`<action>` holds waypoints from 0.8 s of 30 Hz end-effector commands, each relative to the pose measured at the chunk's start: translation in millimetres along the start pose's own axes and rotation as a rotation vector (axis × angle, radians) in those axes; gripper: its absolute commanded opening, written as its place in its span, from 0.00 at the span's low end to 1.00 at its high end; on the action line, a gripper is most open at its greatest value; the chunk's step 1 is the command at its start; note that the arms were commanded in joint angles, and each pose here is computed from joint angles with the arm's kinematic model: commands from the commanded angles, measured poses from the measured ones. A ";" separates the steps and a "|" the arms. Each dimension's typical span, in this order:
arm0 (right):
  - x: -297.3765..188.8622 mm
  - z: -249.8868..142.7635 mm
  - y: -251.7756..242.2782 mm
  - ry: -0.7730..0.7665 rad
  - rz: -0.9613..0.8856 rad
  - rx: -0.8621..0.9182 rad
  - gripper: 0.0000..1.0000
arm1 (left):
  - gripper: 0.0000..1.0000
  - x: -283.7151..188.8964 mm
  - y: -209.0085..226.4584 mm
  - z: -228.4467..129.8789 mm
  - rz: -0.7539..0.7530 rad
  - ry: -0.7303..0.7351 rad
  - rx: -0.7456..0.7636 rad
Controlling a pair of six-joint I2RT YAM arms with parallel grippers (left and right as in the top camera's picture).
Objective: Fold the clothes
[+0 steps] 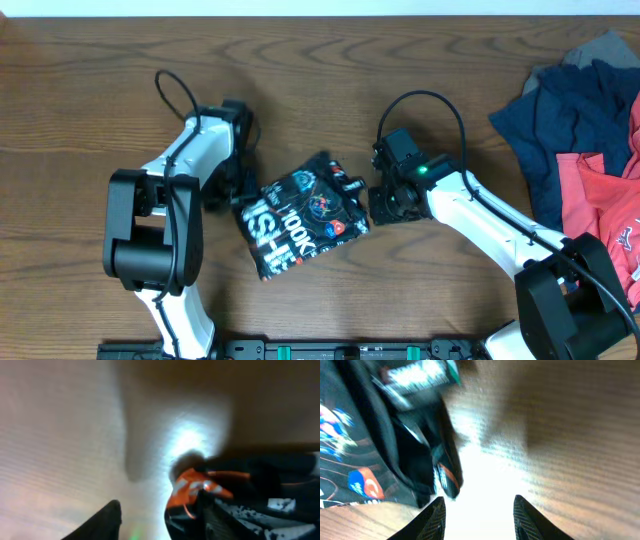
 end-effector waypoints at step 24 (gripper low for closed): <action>-3.9 -8.0 -4.3 0.032 -0.020 -0.021 0.47 | 0.98 -79.0 -103.5 33.0 -0.711 -0.286 0.559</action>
Point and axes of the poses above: each gripper's point midway between its finger pads, its own x axis out along the fingers, its own y axis along the line the jaws close on, z = x × y, the point moved 1 cm from there along -x, back along the fingers, and after that the axes turned 12 degrees about -x, right-handed, at the moved point
